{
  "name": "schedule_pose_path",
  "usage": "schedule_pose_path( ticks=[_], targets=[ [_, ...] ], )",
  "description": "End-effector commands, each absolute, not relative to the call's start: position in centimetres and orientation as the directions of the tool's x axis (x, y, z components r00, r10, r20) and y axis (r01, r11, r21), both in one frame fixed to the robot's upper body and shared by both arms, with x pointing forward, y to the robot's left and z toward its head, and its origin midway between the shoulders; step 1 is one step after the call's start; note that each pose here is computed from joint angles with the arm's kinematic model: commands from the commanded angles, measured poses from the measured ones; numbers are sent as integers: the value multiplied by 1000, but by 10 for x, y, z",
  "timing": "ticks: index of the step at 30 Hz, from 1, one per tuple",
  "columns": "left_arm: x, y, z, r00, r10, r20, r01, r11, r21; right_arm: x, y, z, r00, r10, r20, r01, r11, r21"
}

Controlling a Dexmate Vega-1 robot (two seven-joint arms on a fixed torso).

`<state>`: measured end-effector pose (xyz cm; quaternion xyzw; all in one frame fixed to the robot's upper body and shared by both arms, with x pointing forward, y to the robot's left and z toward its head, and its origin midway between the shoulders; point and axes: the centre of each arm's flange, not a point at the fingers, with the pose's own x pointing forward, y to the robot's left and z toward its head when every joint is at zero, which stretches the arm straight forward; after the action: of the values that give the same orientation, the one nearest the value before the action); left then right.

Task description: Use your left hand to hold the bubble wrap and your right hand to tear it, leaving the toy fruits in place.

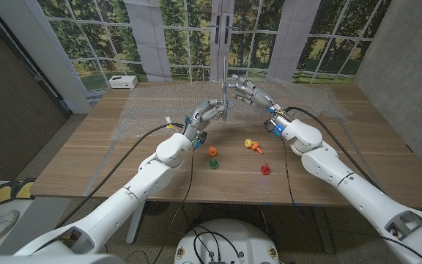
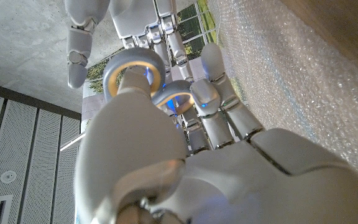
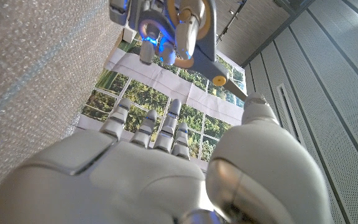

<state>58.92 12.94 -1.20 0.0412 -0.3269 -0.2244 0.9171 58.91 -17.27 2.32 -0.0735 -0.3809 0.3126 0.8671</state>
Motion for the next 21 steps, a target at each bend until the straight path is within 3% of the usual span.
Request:
schedule_pose_path(
  ticks=[1,21],
  targets=[
    [574,148,-3,678,-419,604,363,905,221,592,-192,20,558,531,638,-450,840,-304],
    [572,155,-6,694,-381,610,357,919,167,597,-197,15,581,516,630,-456,847,-273]
  ],
)
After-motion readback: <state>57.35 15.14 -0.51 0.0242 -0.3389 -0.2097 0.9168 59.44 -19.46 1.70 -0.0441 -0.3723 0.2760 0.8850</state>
